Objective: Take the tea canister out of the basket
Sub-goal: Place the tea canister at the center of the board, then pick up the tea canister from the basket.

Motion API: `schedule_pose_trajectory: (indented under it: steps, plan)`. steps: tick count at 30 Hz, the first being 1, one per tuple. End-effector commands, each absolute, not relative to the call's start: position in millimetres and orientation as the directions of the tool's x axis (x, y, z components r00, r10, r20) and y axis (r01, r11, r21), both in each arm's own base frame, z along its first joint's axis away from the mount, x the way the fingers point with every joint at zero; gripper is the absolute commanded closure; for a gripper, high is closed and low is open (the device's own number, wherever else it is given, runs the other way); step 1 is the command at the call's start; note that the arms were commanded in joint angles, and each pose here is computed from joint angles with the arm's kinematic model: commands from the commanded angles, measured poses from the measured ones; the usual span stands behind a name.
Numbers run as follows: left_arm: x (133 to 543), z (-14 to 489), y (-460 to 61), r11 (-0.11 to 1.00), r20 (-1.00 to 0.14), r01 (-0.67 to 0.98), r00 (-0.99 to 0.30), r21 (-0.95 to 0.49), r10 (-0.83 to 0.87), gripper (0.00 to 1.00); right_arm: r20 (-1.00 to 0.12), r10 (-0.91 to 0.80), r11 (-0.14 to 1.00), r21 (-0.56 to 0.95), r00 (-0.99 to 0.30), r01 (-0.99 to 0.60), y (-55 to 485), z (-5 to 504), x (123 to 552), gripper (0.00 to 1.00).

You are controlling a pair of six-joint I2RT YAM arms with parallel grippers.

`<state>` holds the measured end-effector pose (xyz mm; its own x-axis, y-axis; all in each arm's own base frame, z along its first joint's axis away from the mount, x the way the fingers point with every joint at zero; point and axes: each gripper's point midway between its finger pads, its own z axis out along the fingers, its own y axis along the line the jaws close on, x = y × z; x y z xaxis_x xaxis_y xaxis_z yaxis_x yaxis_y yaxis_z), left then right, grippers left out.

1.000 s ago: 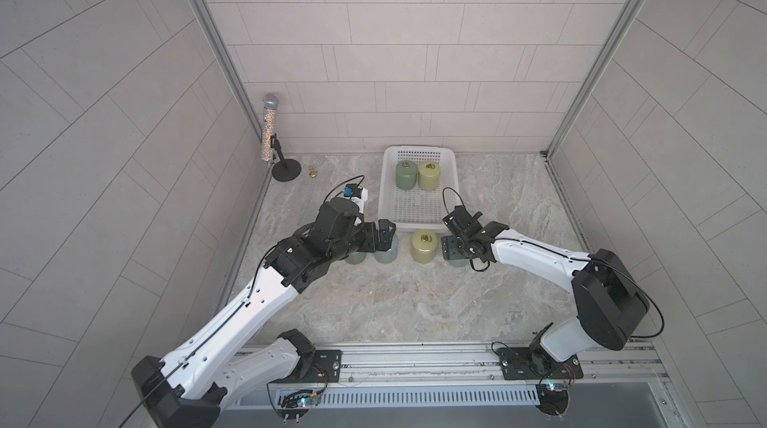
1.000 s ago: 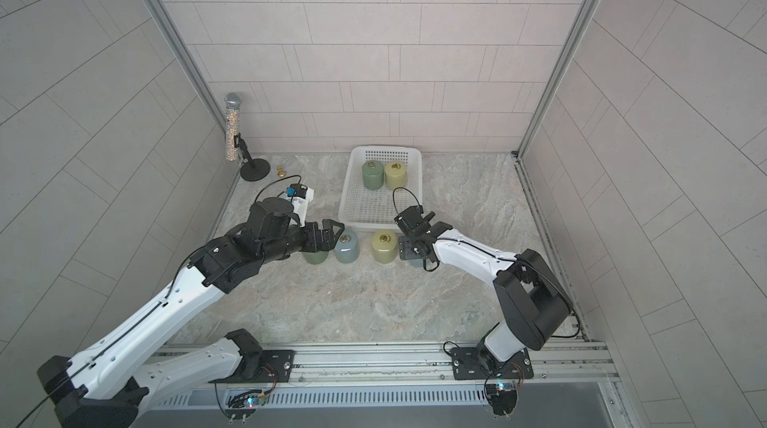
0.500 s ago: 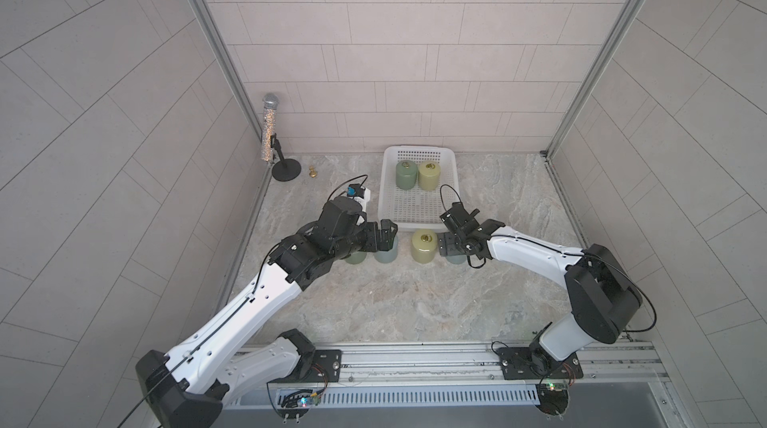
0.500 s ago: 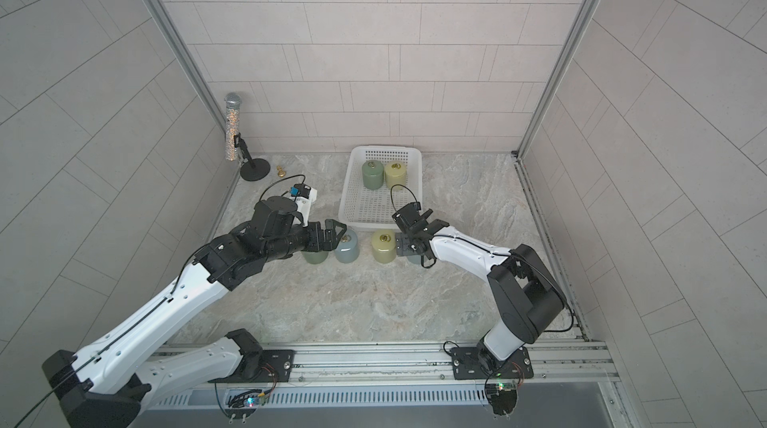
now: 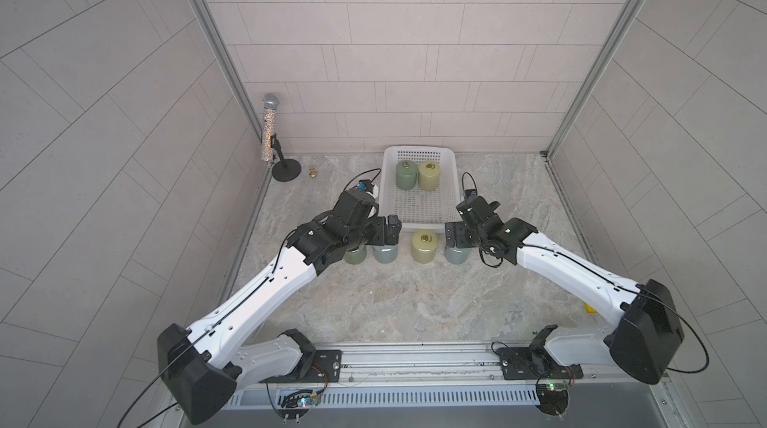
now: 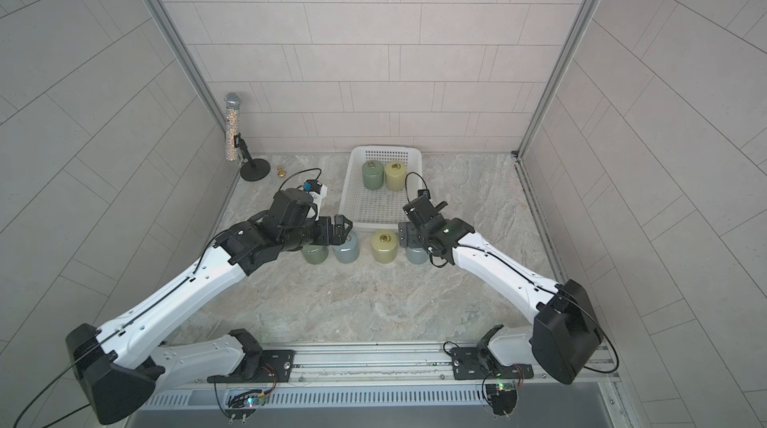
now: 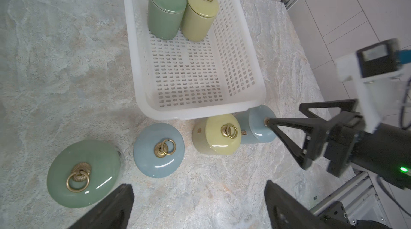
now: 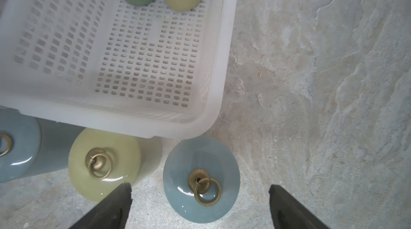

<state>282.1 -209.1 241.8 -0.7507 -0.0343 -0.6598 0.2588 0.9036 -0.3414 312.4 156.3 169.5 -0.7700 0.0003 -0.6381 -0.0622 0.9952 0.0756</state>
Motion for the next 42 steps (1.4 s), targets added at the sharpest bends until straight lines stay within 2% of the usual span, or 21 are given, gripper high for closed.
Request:
schedule_pose_trajectory:
  steps: [1,9,23,27,42]
  plan:
    - [299.6,248.1,-208.0,0.926,-0.689,0.266,-0.725,-0.266,0.010,0.00,-0.652,-0.032,0.995,0.055,-0.758,-0.089,149.6,188.8,304.6,0.00]
    - [349.1,231.6,-237.7,0.928,-0.663,0.342,-0.731,-0.149,0.163,0.00,-0.704,-0.001,0.991,0.097,-0.711,-0.097,141.3,229.1,307.0,0.00]
    - [457.0,175.0,-254.3,0.903,-0.567,0.429,-0.745,-0.006,0.350,0.02,-0.697,0.073,0.978,0.189,-0.714,-0.085,129.6,251.6,313.3,0.00]
    - [482.8,160.9,-248.1,0.911,-0.542,0.413,-0.764,0.008,0.351,0.03,-0.692,0.073,0.977,0.193,-0.718,-0.087,131.3,253.6,316.6,0.00]
    - [540.4,127.1,-262.5,0.899,-0.588,0.432,-0.710,0.070,0.387,0.02,-0.664,0.056,0.977,0.189,-0.745,-0.095,138.7,247.2,329.8,0.00]
